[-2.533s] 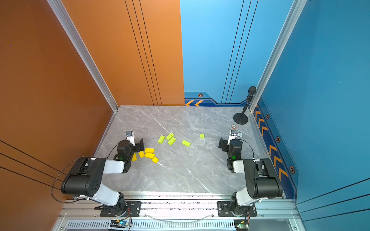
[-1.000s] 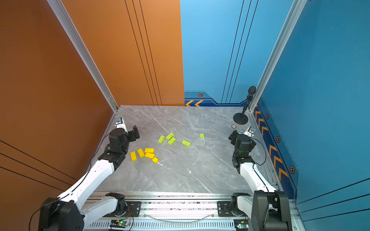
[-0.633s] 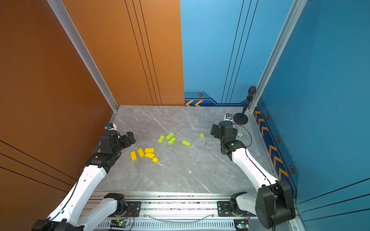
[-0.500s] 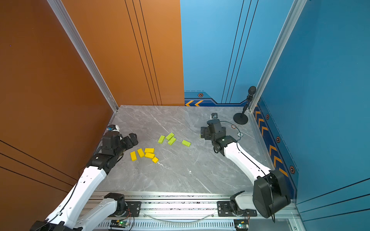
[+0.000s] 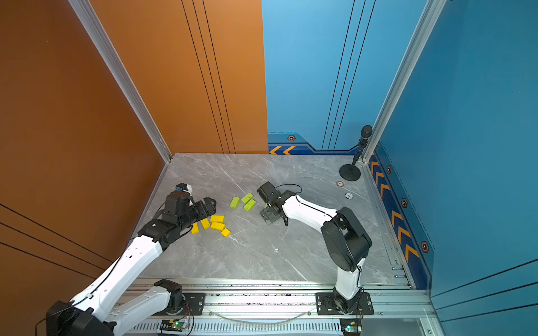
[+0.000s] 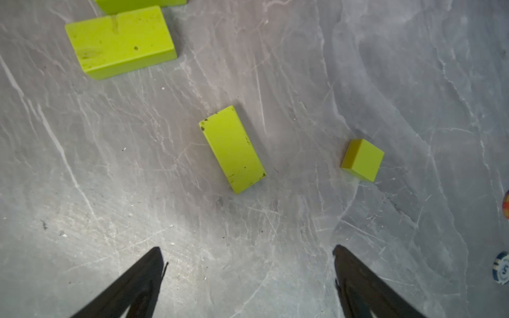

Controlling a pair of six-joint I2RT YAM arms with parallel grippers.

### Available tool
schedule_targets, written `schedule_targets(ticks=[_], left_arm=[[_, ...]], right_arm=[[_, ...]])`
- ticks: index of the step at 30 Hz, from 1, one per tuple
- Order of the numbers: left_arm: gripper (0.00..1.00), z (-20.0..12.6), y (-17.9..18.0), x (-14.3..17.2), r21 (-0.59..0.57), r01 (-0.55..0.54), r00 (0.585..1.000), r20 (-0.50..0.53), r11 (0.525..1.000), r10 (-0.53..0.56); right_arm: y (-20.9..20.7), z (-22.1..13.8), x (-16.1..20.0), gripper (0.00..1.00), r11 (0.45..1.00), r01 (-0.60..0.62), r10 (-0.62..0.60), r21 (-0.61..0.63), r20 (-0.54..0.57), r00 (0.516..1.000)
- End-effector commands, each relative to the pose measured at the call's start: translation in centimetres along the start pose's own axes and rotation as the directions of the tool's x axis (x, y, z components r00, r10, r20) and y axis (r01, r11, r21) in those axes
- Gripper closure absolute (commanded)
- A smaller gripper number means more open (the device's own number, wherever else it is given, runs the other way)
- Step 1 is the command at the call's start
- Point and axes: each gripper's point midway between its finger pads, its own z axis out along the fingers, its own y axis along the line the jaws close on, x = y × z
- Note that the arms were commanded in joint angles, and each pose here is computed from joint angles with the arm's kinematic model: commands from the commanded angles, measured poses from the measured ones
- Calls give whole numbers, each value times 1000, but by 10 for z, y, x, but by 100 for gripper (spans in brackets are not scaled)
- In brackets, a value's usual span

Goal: Assemble the letter v with building blocks
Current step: Pick up the building block from the center of the board.

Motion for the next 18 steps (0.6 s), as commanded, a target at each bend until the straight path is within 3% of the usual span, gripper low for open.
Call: schedule_targets(ticks=[1, 8, 18], left_arm=[[2, 3, -2, 2, 21, -12, 1000, -17, 1000, 12], [2, 3, -5, 1, 33, 12, 1000, -17, 999, -12], [2, 13, -5, 3, 18, 6, 999, -40, 1000, -5]], right_arm=[[2, 5, -4, 9, 997, 77, -77, -5, -53, 996], [3, 29, -6, 20, 994, 26, -37, -106, -105, 994], [3, 57, -8, 31, 990, 16, -37, -138, -152, 988]])
